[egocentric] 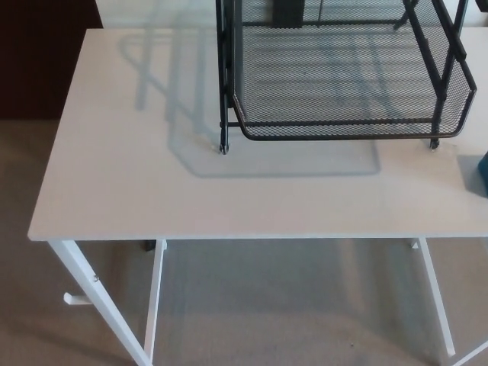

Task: The robot walks towards a desk on which a file tray is kept in the middle and a cube is kept to its right. The robot lifts the cube using its right hand and places it on the file tray.

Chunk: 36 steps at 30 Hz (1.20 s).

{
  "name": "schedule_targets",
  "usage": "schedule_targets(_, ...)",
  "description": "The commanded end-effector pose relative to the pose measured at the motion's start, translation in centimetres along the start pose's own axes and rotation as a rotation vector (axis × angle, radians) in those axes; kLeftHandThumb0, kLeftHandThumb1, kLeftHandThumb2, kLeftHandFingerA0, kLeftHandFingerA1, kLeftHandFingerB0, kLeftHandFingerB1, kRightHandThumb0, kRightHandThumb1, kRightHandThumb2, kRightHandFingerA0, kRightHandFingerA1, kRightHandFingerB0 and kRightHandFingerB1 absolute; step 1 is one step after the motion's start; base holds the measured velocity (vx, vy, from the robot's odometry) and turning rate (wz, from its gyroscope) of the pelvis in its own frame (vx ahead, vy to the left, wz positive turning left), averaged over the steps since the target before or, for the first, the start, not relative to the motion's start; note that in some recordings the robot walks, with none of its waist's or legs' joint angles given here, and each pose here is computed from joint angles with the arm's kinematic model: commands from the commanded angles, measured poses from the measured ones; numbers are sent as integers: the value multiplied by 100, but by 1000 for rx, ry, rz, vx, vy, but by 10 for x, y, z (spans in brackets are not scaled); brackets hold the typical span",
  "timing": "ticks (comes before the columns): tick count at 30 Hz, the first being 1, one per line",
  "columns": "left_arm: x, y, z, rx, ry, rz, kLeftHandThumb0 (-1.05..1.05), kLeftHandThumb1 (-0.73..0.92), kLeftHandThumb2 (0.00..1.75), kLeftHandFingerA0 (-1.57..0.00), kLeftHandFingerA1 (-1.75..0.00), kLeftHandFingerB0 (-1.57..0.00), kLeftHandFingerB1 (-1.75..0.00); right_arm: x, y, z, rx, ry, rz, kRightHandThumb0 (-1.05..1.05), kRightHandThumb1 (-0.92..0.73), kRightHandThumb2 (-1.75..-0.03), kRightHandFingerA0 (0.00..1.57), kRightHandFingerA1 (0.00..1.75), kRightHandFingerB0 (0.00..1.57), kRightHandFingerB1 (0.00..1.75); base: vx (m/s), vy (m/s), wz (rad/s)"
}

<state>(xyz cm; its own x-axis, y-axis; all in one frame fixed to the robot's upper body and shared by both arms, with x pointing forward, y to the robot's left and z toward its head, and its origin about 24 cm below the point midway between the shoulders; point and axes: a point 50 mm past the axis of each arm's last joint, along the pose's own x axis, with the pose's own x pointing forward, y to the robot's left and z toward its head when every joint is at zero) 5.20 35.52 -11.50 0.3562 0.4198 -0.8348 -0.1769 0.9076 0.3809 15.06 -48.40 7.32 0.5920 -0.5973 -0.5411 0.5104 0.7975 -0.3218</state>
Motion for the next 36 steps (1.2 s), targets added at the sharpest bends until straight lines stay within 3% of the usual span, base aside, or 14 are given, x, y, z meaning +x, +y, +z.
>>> schedule_targets(1,-5,44,29,-217,-161,76,-65,84,64,-17,-55,-15,-39,-37,-74,76,344,-207,-374,-49,-51,-81,43,67,0,14,0,0,0)
schedule_targets(2,-5,45,32,-231,-178,75,-66,84,64,-16,-53,-14,-38,-39,-76,83,330,-220,-370,-49,-64,-59,21,48,0,7,0,0,0)
schedule_targets(4,-4,44,40,-277,-216,79,-70,64,96,-19,-57,-10,-47,-50,-80,113,497,-228,-356,-64,-50,-81,34,69,4,41,0,0,0)
schedule_targets(7,-3,41,45,-264,-234,79,-66,80,62,-21,-53,-19,-37,-53,-74,125,489,-137,-350,-74,-51,-86,33,63,4,38,0,0,0)
schedule_targets(9,-1,31,45,-197,-221,51,-65,79,63,-25,-55,-21,-41,-46,-55,143,621,-210,-284,-40,-38,-76,70,103,52,61,0,0,0)
schedule_targets(10,-1,27,44,-169,-216,35,-65,80,64,-21,-56,-22,-42,-46,-49,154,581,-250,-285,-38,-45,-49,34,106,35,57,0,0,0)
schedule_targets(13,-1,24,42,-133,-209,15,-64,81,64,-20,-56,-21,-42,-48,-41,168,512,-293,-255,-41,-41,-52,40,93,18,50,0,0,0)
schedule_targets(14,0,24,40,-142,-189,27,-62,82,64,-19,-56,-20,-40,-56,-28,199,229,-492,-181,-105,-28,-62,14,167,0,141,0,0,0)
schedule_targets(15,0,26,41,-151,-198,35,-62,82,64,-17,-56,-21,-42,-61,-18,213,129,-591,-172,-105,-23,-79,19,175,5,156,0,0,0)
schedule_targets(16,-1,27,40,-146,-197,40,-63,84,65,-18,-56,-17,-40,-63,-10,221,63,-635,-168,-105,-36,-60,18,175,10,149,0,0,0)
schedule_targets(17,0,27,38,-161,-177,51,-63,82,64,-18,-54,-18,-39,-71,8,238,-76,-706,-112,-52,-5,-79,15,74,7,65,0,0,0)
schedule_targets(19,-1,28,35,-168,-169,53,-63,82,64,-18,-54,-17,-39,-77,25,248,-203,-756,-72,-77,-48,-57,0,70,0,66,0,0,0)
schedule_targets(22,-2,26,29,-136,-154,51,-63,83,64,-20,-54,-19,-40,-88,86,266,-569,-819,7,-77,-44,-78,0,11,1,11,0,0,0)
schedule_targets(36,-2,24,18,-86,-104,45,-66,82,64,-19,-51,-20,-38,-61,169,247,-1016,-682,197,-63,-34,-67,0,0,4,23,0,0,0)
